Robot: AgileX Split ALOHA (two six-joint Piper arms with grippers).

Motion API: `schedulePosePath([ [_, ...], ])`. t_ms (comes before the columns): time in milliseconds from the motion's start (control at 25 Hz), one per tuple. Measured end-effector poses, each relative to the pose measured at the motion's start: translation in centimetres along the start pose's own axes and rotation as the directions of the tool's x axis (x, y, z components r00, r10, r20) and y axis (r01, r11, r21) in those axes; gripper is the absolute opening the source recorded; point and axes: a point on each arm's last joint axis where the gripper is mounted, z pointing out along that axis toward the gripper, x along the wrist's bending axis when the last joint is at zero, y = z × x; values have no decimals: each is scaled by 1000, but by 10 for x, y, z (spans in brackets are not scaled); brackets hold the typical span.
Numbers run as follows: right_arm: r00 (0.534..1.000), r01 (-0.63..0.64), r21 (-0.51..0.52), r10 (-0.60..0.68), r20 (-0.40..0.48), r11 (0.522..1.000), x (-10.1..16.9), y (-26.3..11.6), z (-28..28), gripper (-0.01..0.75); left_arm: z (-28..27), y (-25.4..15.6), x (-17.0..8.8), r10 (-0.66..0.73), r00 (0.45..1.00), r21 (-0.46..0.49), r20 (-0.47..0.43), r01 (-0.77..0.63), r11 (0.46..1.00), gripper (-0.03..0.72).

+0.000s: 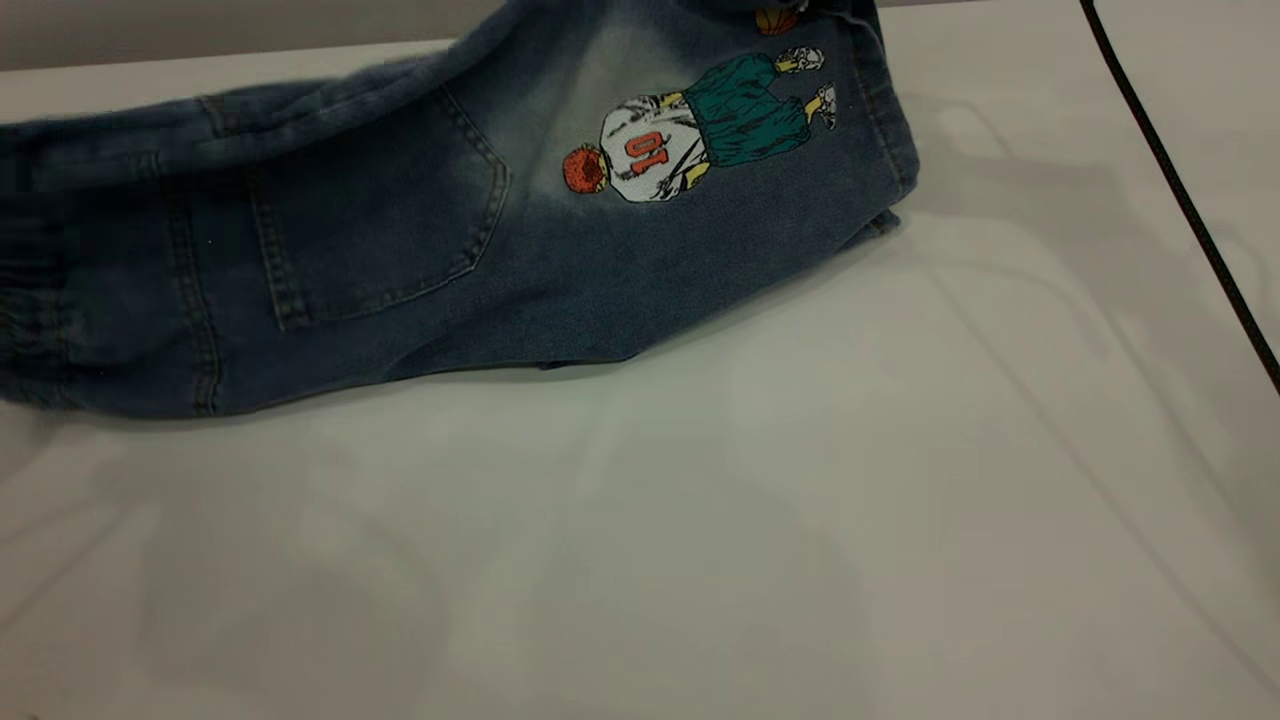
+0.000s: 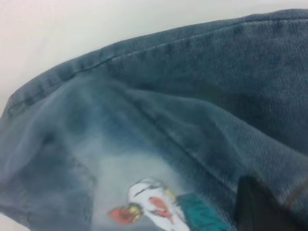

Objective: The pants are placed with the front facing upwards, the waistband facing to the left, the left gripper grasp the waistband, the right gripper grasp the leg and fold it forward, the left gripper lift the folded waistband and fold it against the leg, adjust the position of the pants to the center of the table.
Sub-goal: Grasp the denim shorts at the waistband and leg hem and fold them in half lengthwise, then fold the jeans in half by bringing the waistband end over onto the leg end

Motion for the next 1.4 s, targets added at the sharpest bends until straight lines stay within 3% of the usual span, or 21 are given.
schedulePosePath([
  [160,1000,0,0,0,0,1000,0,0,0,30,0,0,0,7,1000,0,1,-7,1000,475],
  [480,999,37,-10,-37,-18,999,5,0,2,70,0,0,0,20,1000,1,1,-20,1000,482],
  [640,998,64,5,-64,-27,998,15,-4,7,191,0,0,0,43,999,1,2,-43,999,482],
  [840,992,119,0,-119,-39,993,20,-4,6,418,0,2,3,81,996,-21,-35,-81,996,482],
  [960,991,124,4,-124,-48,992,24,-4,1,505,-3,5,8,95,994,-17,-50,-96,995,482],
  [1400,986,133,21,-130,-103,991,30,-5,-2,540,-22,20,45,48,981,39,-190,-41,998,482],
])
